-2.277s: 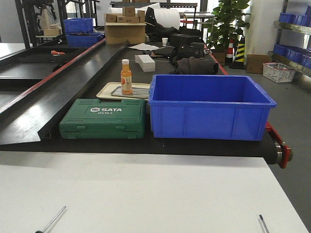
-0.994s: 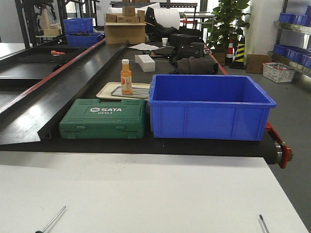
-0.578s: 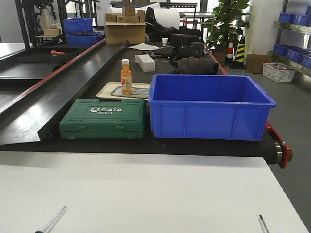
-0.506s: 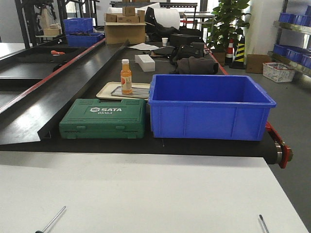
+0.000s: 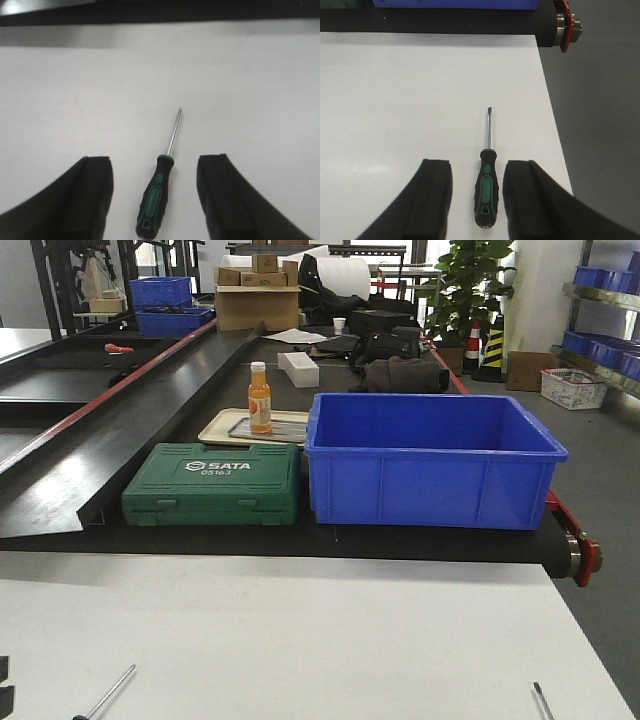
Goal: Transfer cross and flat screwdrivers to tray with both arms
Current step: 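Close left gripper on cross screwdriver handle, right on flat screwdriver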
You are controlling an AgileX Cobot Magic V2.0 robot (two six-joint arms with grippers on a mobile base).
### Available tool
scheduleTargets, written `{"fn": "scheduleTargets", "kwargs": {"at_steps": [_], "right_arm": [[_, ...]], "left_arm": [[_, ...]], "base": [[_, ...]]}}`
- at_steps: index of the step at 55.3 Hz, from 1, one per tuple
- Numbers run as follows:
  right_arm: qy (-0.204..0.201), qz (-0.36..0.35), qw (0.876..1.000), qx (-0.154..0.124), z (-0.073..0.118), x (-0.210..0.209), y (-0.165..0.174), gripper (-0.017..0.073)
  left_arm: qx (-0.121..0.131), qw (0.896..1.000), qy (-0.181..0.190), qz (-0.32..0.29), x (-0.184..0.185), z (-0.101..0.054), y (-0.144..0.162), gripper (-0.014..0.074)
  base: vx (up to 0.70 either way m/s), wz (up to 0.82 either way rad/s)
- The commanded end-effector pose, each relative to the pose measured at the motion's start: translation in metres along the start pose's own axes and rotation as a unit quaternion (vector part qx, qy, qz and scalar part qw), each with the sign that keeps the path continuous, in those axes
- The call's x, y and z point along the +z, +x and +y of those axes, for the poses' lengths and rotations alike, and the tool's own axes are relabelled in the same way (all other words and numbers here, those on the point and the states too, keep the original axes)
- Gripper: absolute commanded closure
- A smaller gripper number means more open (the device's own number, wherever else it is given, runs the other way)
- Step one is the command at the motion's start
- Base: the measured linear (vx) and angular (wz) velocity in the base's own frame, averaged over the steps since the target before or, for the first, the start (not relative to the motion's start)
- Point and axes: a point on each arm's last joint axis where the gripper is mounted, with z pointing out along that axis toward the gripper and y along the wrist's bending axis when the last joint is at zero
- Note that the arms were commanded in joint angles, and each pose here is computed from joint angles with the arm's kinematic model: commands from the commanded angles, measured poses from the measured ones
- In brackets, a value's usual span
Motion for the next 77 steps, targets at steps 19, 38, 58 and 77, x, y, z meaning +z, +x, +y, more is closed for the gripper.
{"fn": "scheduleTargets", "kwargs": {"at_steps": [19, 38, 58, 77], "right_arm": [[-0.001, -0.058, 0.998, 0.0, 0.0, -0.002, -0.019, 0.02], [-0.001, -0.058, 0.998, 0.0, 0.0, -0.002, -0.019, 0.02], [-0.001, -0.058, 0.998, 0.0, 0.0, -0.002, -0.019, 0.02], [-0.007, 0.011, 0.998, 0.063, 0.002, 0.002, -0.04, 0.0197]], "left_arm": [[0.057, 0.972, 0.045, 0.223, 0.14, 0.0, -0.029, 0.0058], [0.082, 0.939, 0.076, 0.326, 0.211, 0.0, -0.009, 0.0058], [0.08, 0.93, 0.079, 0.35, 0.225, 0.0, 0.009, 0.006], [0.077, 0.915, 0.088, 0.385, 0.225, -0.002, 0.018, 0.0192]], "base": [[0.0, 0.0], [0.0, 0.0], [0.0, 0.0], [0.0, 0.0]]}}
